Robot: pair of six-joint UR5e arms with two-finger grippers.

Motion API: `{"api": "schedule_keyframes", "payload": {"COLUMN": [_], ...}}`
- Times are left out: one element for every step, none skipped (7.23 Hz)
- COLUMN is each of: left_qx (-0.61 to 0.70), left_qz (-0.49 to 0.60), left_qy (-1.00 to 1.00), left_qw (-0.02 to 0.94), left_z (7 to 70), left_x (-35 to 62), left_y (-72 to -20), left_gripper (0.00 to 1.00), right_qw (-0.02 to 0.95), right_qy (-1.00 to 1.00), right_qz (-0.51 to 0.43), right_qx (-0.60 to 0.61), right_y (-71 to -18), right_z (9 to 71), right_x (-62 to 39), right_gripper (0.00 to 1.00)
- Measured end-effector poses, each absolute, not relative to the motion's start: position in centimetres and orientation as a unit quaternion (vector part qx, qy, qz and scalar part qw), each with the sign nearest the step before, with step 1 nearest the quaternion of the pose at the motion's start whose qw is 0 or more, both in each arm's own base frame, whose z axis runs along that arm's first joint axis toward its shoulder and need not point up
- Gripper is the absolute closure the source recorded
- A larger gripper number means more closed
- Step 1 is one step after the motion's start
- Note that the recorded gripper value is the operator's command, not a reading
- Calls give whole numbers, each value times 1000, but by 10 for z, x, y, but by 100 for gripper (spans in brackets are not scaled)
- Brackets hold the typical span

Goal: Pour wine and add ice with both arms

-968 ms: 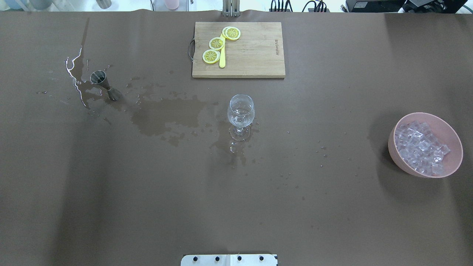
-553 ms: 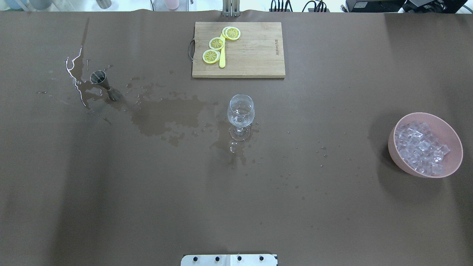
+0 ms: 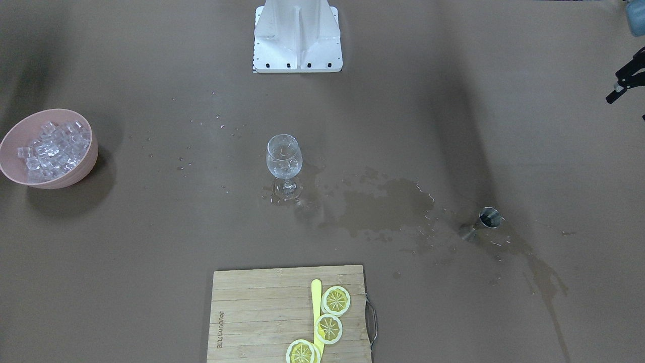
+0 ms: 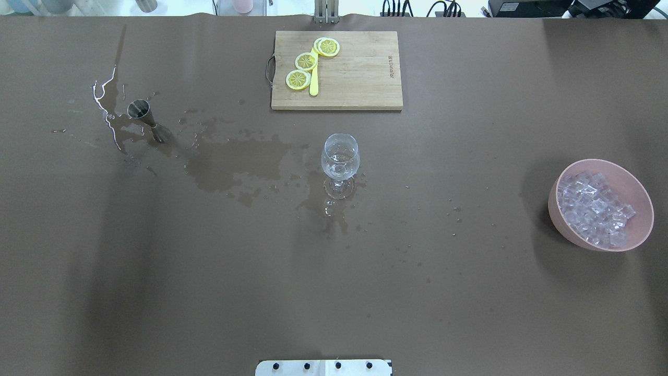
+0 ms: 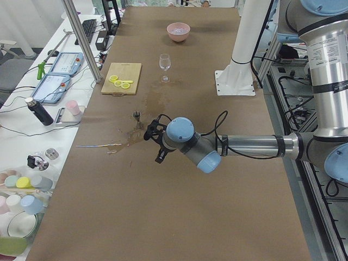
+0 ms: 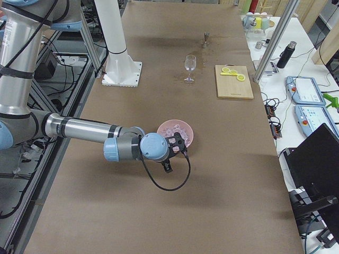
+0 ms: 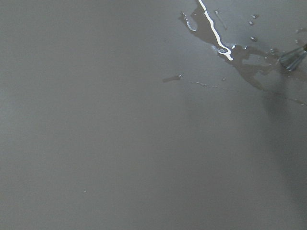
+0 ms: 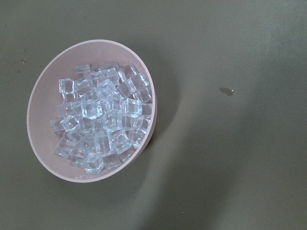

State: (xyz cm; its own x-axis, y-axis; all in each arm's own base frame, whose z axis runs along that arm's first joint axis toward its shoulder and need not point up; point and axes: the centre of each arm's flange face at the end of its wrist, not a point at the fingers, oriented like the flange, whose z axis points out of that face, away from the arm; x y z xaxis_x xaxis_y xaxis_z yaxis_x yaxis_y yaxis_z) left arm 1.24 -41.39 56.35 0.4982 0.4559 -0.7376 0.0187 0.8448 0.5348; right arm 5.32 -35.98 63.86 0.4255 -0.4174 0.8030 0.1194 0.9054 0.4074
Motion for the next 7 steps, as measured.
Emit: {"api": "schedule_keyframes", "payload": {"left_qx": [283, 317, 340, 361, 381, 399, 411], "left_qz": [125, 103, 76, 50, 29, 17, 12], "left_qy": [472, 460, 458, 455, 448, 442, 438], "left_qw": [826, 823, 818, 812, 808, 803, 799], "left_z": [551, 542, 535, 533, 536, 538, 541], "left_x": [24, 42, 70, 94, 109, 117, 125], "left_y": [-424, -431, -437, -442, -445, -447, -450], "left_gripper": [2, 2, 2, 2, 2, 2, 2], "right_qw": [836, 839, 846, 857, 872, 882, 886], "right_qy": [-517, -518, -506, -482, -451, -426, -415], "right_qz": [-128, -106, -100, -104, -112, -124, -134], "right_qx": [132, 126, 135, 147, 155, 158, 158], "right_y": [-368, -376, -382, -387, -393, -398, -402], "right_z": [630, 621, 612, 605, 600, 597, 595], "right_x": [53, 53, 55, 55, 51, 43, 36], "right_gripper": [0, 0, 0, 0, 0, 0, 0]}}
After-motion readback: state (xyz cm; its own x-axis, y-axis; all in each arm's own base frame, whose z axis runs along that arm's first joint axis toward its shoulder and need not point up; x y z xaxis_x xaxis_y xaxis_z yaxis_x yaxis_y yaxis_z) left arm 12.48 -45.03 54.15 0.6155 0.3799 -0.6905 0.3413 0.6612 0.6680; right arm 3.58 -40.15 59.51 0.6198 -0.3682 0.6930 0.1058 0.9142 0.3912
